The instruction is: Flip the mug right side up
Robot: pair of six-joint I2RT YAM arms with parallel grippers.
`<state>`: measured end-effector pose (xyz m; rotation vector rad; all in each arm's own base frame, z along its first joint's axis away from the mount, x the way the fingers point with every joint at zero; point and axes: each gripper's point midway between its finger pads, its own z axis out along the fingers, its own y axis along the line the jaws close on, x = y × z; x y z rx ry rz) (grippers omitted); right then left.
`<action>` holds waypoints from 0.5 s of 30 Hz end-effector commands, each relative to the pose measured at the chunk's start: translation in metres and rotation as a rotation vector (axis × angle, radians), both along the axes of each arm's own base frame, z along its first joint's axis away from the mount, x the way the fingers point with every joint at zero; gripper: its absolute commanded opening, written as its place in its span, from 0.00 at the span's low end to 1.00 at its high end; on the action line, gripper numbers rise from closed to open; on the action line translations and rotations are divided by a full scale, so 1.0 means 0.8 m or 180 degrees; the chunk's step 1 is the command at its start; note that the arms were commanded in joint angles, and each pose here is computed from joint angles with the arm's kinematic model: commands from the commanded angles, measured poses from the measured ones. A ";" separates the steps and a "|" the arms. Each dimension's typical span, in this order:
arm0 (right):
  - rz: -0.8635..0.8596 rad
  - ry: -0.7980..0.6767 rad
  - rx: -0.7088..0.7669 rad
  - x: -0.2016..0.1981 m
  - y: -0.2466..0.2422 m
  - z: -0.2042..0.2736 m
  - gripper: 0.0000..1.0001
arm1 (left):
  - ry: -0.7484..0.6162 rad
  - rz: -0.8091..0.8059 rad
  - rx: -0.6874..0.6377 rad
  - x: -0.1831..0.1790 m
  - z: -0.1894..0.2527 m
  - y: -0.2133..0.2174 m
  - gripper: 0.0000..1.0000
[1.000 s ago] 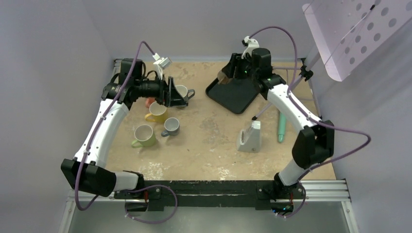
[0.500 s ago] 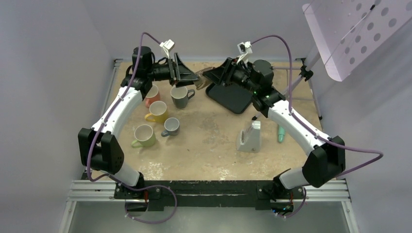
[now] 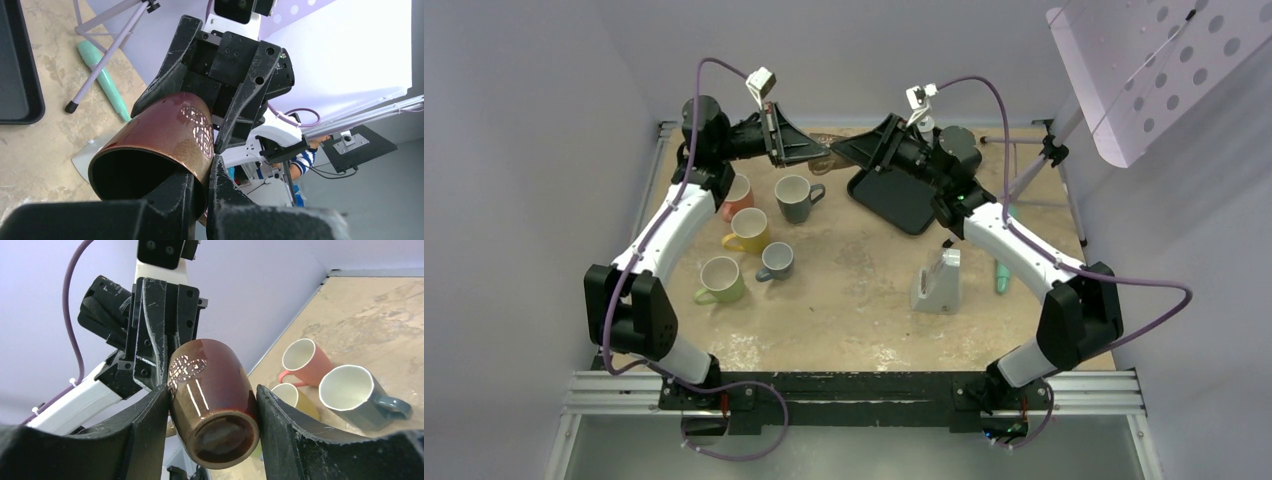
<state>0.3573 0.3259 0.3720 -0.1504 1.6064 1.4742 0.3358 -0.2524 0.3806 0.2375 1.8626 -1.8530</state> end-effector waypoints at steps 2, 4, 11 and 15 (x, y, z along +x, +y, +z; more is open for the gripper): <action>0.0062 -0.0201 -0.0115 -0.005 0.016 0.004 0.22 | -0.0138 -0.0014 0.0252 -0.021 0.006 0.001 0.00; -0.0113 -0.0195 -0.0351 0.005 0.006 -0.005 0.45 | -0.0286 0.0110 0.0787 -0.022 -0.028 0.012 0.00; -0.1165 0.0040 -0.1077 0.056 -0.077 -0.034 0.64 | -0.1607 0.0182 0.2585 -0.030 -0.111 0.050 0.00; -0.1481 0.0034 -0.1348 0.068 -0.106 -0.038 0.65 | -0.1828 -0.0304 0.3165 -0.050 -0.165 0.047 0.00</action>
